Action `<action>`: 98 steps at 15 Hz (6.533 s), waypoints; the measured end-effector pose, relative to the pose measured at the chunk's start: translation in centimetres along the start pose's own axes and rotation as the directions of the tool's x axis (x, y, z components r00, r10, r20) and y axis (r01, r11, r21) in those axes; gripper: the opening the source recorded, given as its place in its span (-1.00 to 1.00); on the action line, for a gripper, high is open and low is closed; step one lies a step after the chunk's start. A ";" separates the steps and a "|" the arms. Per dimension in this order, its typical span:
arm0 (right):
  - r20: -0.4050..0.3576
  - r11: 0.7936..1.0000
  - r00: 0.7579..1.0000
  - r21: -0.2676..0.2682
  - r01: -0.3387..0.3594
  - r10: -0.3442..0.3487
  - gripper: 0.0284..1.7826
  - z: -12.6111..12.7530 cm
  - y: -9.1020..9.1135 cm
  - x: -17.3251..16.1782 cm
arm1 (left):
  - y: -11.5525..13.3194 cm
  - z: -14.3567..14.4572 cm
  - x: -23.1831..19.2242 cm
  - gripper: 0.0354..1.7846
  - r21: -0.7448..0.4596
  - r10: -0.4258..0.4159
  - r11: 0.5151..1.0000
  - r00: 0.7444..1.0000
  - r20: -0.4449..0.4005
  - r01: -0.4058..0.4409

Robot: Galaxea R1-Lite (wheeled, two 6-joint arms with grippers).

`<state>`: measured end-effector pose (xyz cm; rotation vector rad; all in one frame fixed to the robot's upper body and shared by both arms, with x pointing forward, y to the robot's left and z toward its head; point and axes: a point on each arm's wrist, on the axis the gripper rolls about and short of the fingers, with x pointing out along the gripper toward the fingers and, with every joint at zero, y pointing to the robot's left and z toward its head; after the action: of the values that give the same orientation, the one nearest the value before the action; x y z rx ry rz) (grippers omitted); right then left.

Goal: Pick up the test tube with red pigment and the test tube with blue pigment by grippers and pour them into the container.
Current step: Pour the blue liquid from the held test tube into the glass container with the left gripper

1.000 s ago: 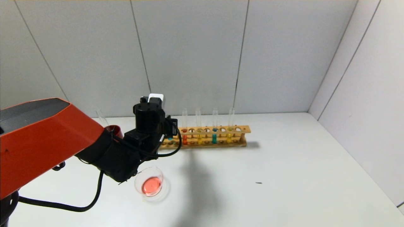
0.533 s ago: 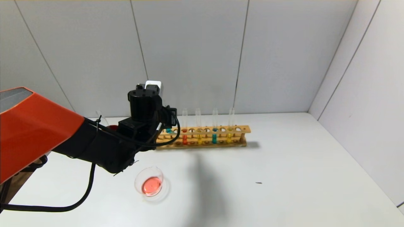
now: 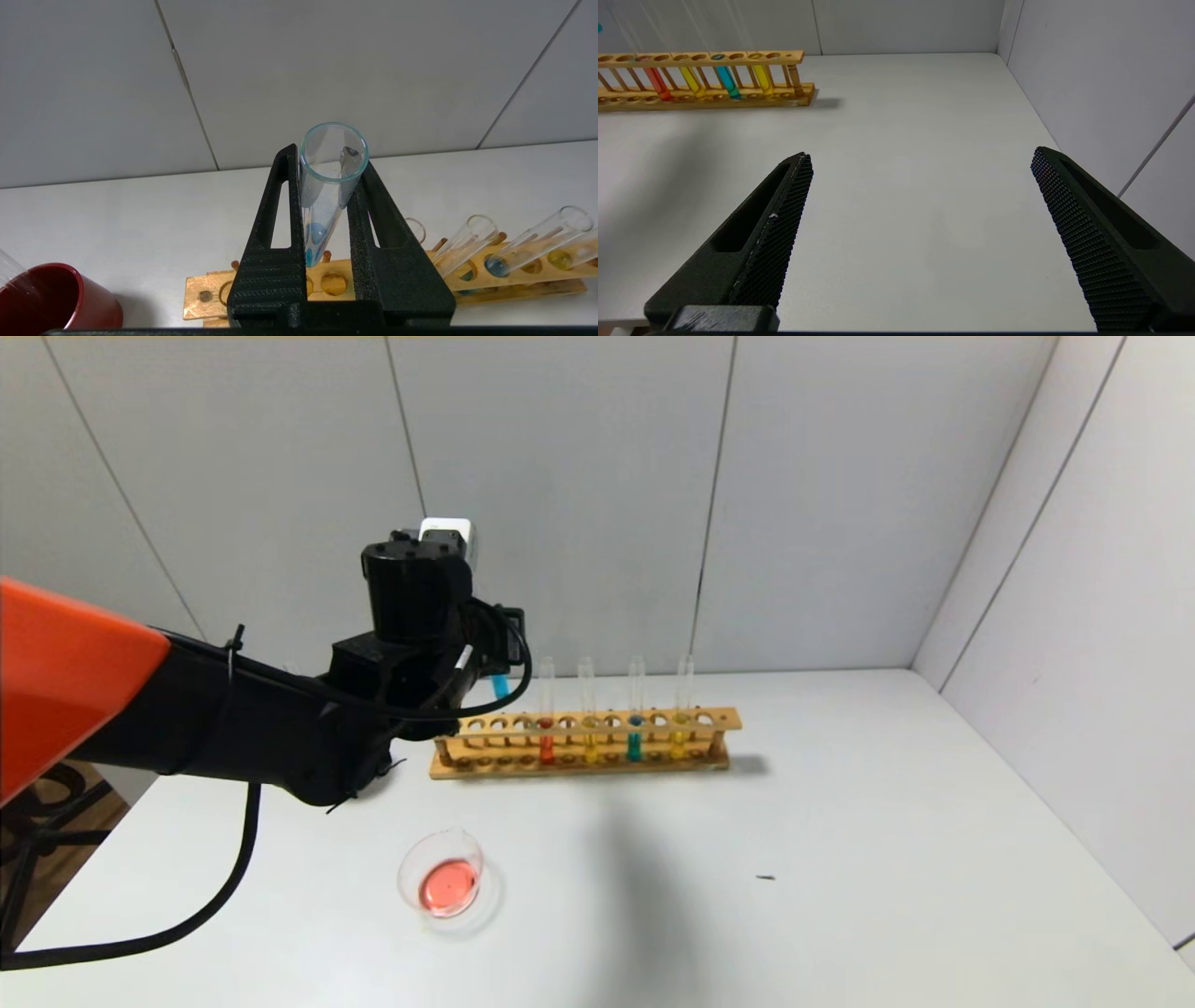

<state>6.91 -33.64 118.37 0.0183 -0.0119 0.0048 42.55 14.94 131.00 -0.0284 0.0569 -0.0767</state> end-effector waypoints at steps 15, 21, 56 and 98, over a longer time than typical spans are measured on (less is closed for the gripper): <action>0.000 1.000 1.000 0.000 0.000 0.000 0.92 0.0 0.0 0.0 | 5.1 5.1 -13.4 -0.68 0.114 0.019 0.994 0.980 -0.199 0.004; 0.000 1.000 1.000 0.000 0.000 0.000 0.92 0.0 0.0 0.0 | 7.2 3.6 -17.2 -0.68 0.193 0.039 0.981 0.949 -0.314 0.024; 0.000 1.000 1.000 0.000 0.000 0.000 0.92 0.0 0.0 0.0 | 3.1 -6.9 -9.1 -0.68 0.433 0.262 0.775 0.390 -0.883 0.460; 0.000 1.000 1.000 0.000 0.000 0.000 0.92 0.0 0.0 0.0 | 0.3 -6.9 -1.3 -0.68 0.347 0.502 0.612 -0.011 -0.865 0.710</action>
<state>6.91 -33.64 118.37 0.0183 -0.0119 0.0052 40.89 15.12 124.15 1.0611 1.6698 -0.3261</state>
